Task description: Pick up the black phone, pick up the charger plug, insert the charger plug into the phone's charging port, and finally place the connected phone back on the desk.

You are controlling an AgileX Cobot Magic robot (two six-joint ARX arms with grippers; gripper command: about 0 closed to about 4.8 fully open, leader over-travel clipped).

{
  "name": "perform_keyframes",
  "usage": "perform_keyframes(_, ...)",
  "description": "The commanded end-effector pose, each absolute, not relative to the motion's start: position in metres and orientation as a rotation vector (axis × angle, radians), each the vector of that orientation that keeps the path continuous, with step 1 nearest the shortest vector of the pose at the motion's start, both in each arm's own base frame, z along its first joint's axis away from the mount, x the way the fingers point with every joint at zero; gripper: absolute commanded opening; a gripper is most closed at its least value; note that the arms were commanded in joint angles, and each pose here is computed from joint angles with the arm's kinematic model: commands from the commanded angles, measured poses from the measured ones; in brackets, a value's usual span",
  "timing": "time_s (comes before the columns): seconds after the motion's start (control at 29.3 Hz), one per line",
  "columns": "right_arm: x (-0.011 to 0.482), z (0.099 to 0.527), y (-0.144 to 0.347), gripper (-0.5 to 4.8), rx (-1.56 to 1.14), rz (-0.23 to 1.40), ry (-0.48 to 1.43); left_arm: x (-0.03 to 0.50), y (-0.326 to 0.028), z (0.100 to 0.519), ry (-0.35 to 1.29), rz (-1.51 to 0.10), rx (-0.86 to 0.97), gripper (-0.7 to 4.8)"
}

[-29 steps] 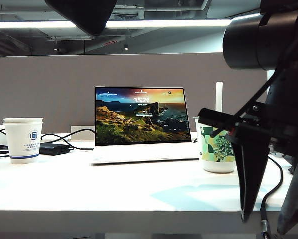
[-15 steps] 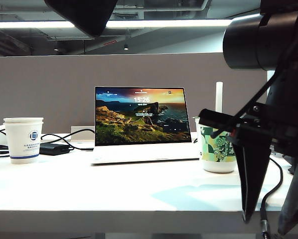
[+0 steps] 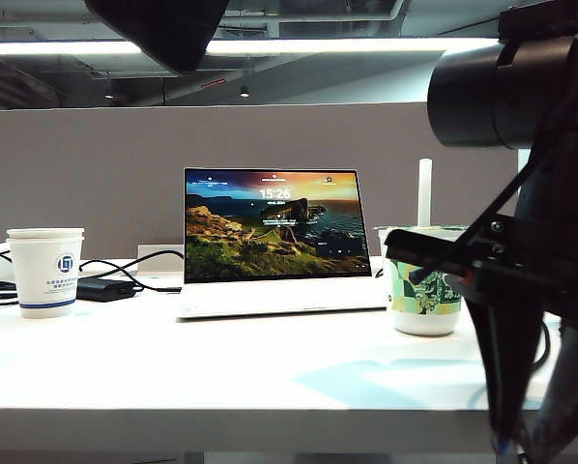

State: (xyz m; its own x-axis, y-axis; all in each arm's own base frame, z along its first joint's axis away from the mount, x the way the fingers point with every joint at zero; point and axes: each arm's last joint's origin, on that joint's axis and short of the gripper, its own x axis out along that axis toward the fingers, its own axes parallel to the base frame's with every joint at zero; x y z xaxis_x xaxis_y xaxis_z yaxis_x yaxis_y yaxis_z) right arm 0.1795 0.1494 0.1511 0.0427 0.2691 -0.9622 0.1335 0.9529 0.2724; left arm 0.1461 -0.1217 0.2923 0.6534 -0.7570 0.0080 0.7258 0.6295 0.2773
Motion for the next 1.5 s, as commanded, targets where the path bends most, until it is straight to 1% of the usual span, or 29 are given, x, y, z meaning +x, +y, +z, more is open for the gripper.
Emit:
perform_keyframes(0.03, 0.180, 0.152, 0.150, -0.07, 0.327, 0.113, 1.528, 0.145, -0.121, 0.301, -0.185, -0.844, 0.243, -0.07)
perform_keyframes(0.14, 0.180, 0.152, 0.150, -0.05, 0.322, 0.131, 1.532, 0.145, -0.121, 0.301, -0.185, -0.844, 0.244, -0.06)
perform_keyframes(0.44, 0.173, 0.158, 0.150, -0.05, 0.312, 0.307, 1.611, 0.145, -0.121, 0.300, -0.178, -0.845, 0.245, -0.06)
perform_keyframes(0.65, 0.162, 0.191, 0.141, -0.05, 0.354, 0.394, 1.488, 0.145, -0.121, 0.300, -0.178, -0.845, 0.245, -0.06)
perform_keyframes(0.89, 0.146, 0.239, 0.117, -0.05, 0.459, 0.493, 1.232, 0.145, -0.121, 0.300, -0.177, -0.850, 0.240, -0.06)
perform_keyframes(0.99, 0.143, 0.262, 0.103, -0.05, 0.527, 0.542, 1.043, 0.145, -0.121, 0.300, -0.179, -0.855, 0.238, -0.07)
perform_keyframes(1.09, 0.141, 0.283, 0.095, -0.05, 0.577, 0.610, 0.846, 0.145, -0.121, 0.300, -0.161, -0.859, 0.194, -0.07)
perform_keyframes(1.13, 0.139, 0.293, 0.093, -0.05, 0.579, 0.654, 0.751, 0.145, -0.121, 0.300, -0.158, -0.878, 0.182, -0.06)
perform_keyframes(1.16, 0.138, 0.297, 0.092, -0.05, 0.572, 0.676, 0.710, 0.144, -0.122, 0.300, -0.156, -0.895, 0.176, -0.07)
perform_keyframes(1.19, 0.136, 0.305, 0.091, -0.05, 0.546, 0.717, 0.624, 0.144, -0.122, 0.300, -0.158, -0.925, 0.172, -0.07)
perform_keyframes(1.26, 0.134, 0.313, 0.089, -0.05, 0.521, 0.755, 0.530, 0.142, -0.123, 0.300, -0.152, -0.975, 0.152, -0.07)
perform_keyframes(1.5, 0.135, 0.332, 0.091, -0.05, 0.528, 0.841, 0.338, 0.140, -0.125, 0.300, -0.131, -1.084, 0.098, -0.06)
